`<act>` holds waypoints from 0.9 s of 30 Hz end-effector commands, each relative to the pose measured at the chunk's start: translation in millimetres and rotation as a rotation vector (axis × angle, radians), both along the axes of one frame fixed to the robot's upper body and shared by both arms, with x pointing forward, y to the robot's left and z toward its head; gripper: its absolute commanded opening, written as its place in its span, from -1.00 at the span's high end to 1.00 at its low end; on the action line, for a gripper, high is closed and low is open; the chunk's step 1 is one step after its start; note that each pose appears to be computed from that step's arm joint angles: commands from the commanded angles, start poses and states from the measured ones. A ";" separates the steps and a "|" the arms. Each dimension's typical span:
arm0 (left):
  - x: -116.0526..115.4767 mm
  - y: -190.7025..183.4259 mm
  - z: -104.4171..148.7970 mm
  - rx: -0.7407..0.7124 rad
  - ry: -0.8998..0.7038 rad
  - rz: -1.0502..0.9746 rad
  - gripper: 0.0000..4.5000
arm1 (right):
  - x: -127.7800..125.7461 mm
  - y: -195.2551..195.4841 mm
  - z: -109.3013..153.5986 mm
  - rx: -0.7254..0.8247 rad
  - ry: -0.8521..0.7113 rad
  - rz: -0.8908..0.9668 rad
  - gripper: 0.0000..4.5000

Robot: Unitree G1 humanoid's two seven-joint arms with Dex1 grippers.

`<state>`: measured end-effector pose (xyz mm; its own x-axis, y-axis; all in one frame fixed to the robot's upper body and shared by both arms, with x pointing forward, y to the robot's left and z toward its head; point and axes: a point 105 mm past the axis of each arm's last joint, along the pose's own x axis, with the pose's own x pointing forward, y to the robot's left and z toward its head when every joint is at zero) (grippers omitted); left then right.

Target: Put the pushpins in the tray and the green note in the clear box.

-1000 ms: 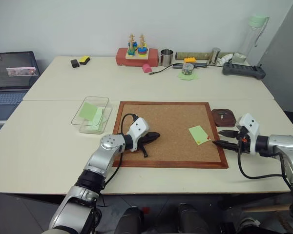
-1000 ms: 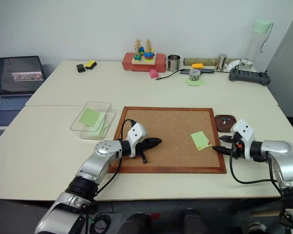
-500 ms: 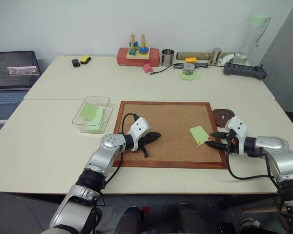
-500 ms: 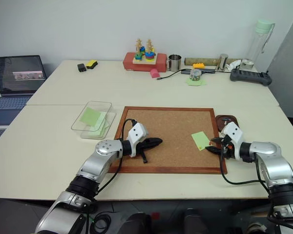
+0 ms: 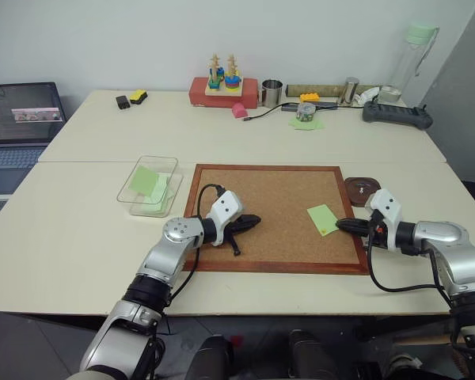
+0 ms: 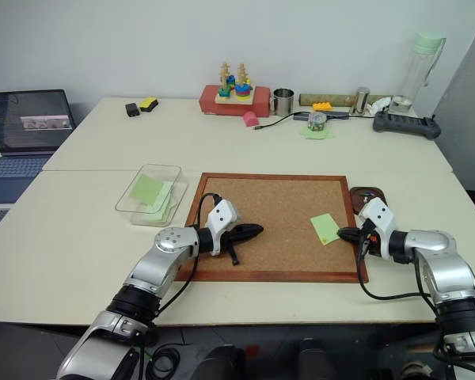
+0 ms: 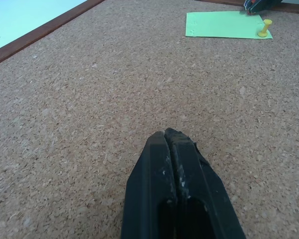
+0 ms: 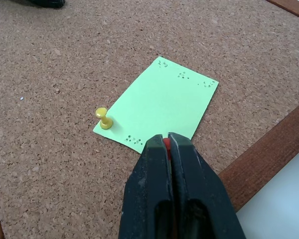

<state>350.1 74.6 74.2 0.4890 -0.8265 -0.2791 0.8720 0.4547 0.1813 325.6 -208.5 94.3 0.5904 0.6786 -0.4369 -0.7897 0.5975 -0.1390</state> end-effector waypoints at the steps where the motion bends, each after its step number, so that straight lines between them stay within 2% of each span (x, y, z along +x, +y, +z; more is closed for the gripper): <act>1: -4.4 10.6 -24.6 0.073 0.068 0.028 1.00 | 2.3 -1.5 24.5 0.080 -0.049 -0.009 0.99; 11: -4.8 11.8 -27.0 0.080 0.071 0.032 1.00 | 6.8 -10.1 55.4 0.279 -0.030 -0.100 0.99; 15: -4.9 11.7 -27.1 0.080 0.071 0.032 1.00 | 16.2 -17.5 60.0 0.323 -0.055 -0.178 0.99; 20: -6.0 11.0 -28.2 0.085 0.072 0.026 1.00 | 49.7 -45.2 51.4 0.207 -0.147 -0.431 0.99; 27: -6.3 11.0 -28.3 0.092 0.068 0.022 1.00 | 69.1 -62.0 35.6 0.155 -0.149 -0.605 0.99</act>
